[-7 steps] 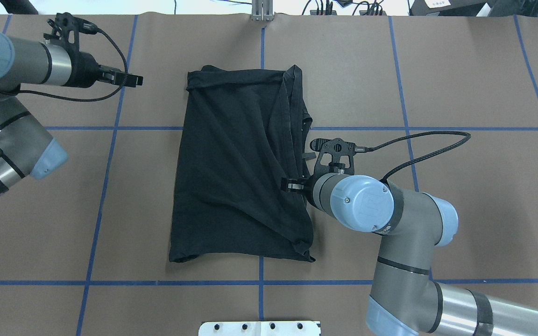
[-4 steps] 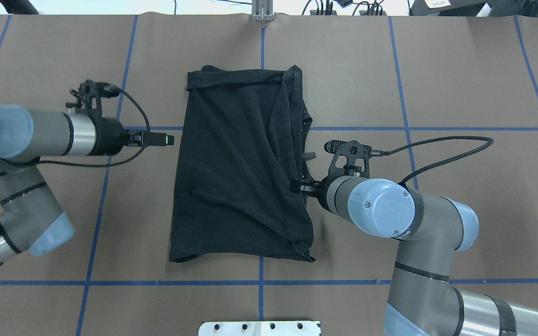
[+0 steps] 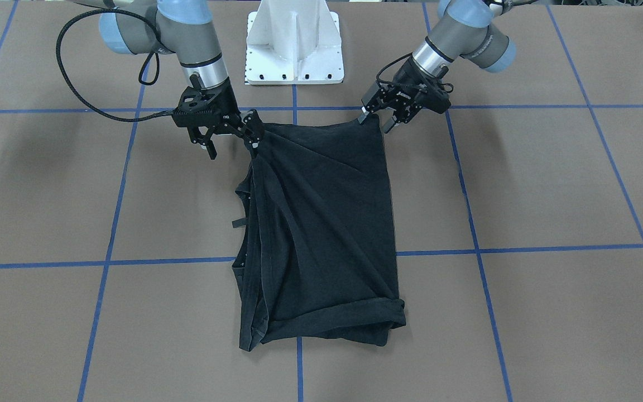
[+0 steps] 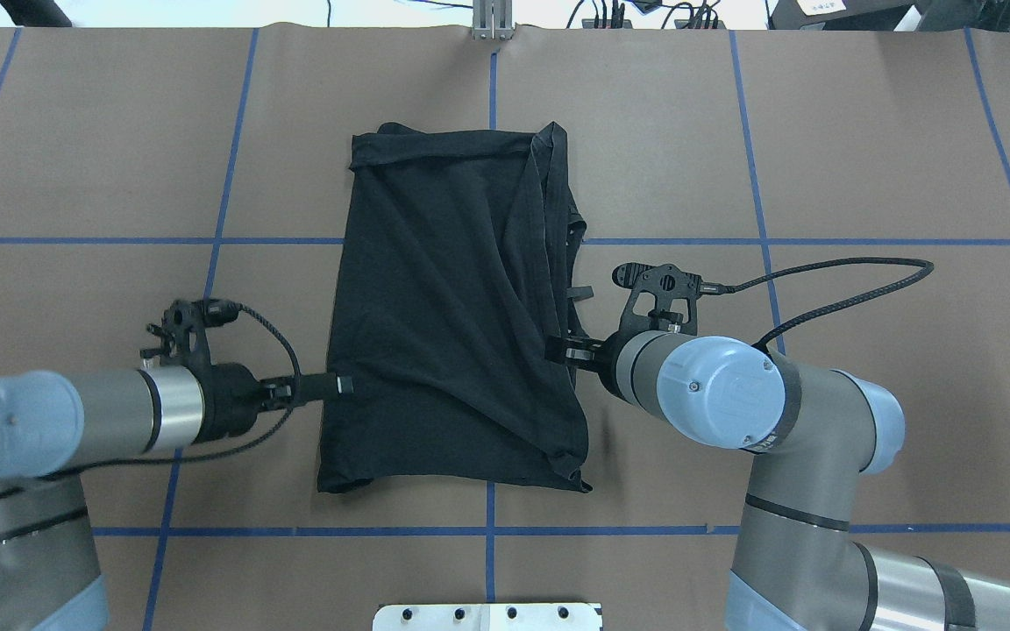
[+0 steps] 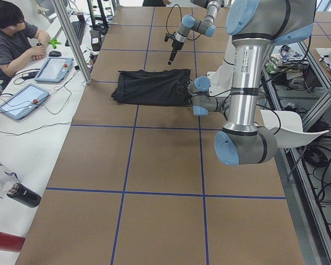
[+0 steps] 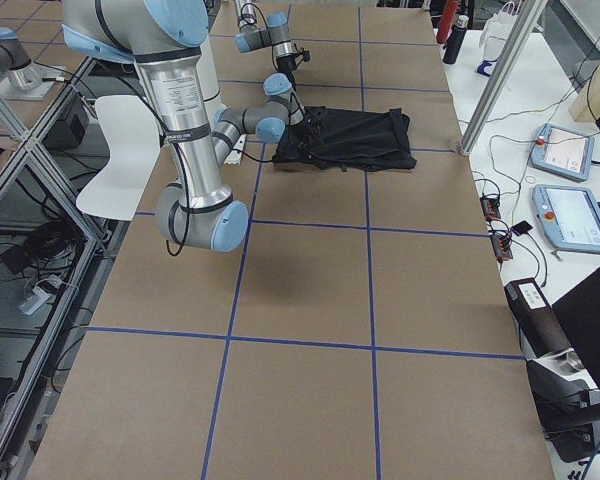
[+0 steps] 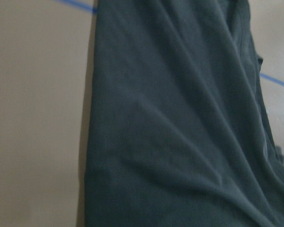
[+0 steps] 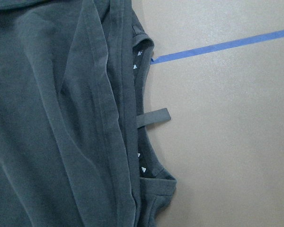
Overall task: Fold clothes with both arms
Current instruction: 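Move the left gripper to the shirt corner nearest the robot, then grasp the near corners with both grippers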
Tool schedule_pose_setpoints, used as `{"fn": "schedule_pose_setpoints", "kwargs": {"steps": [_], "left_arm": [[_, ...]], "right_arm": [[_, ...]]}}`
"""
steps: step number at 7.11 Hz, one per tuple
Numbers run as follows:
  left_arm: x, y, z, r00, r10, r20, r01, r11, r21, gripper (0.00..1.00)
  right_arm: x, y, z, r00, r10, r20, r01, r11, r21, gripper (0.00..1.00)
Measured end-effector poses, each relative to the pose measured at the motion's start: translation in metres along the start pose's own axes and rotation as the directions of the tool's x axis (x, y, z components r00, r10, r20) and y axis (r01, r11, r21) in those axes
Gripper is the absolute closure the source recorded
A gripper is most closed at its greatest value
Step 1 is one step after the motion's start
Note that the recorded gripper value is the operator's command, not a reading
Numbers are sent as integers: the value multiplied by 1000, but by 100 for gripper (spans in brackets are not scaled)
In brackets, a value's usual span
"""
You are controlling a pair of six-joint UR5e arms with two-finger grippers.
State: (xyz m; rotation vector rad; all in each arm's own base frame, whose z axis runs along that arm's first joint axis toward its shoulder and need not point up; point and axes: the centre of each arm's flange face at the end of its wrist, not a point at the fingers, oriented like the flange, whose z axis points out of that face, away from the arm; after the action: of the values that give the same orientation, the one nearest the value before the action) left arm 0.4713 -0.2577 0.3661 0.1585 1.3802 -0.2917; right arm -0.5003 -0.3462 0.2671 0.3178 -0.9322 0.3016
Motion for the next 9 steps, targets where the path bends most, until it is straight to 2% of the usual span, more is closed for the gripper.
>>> {"fn": "schedule_pose_setpoints", "kwargs": {"steps": [2,6,8,9], "left_arm": [[-9,18,3,999,-29,19,29,1000,-3,34],[-29,16,-14,998,-22,51,23,1000,-3,34],[-32,21,-8,998,-19,62,20,1000,-11,34],[-33,23,-4,998,-17,67,18,1000,-14,38]], "right_arm": [[-2,0,-1,1000,0,3,0,1000,1,0],[-4,0,0,1000,0,5,0,1000,0,0],[-3,0,0,1000,-1,3,1,1000,1,0],[-3,0,0,1000,-1,3,1,1000,1,0]]}}
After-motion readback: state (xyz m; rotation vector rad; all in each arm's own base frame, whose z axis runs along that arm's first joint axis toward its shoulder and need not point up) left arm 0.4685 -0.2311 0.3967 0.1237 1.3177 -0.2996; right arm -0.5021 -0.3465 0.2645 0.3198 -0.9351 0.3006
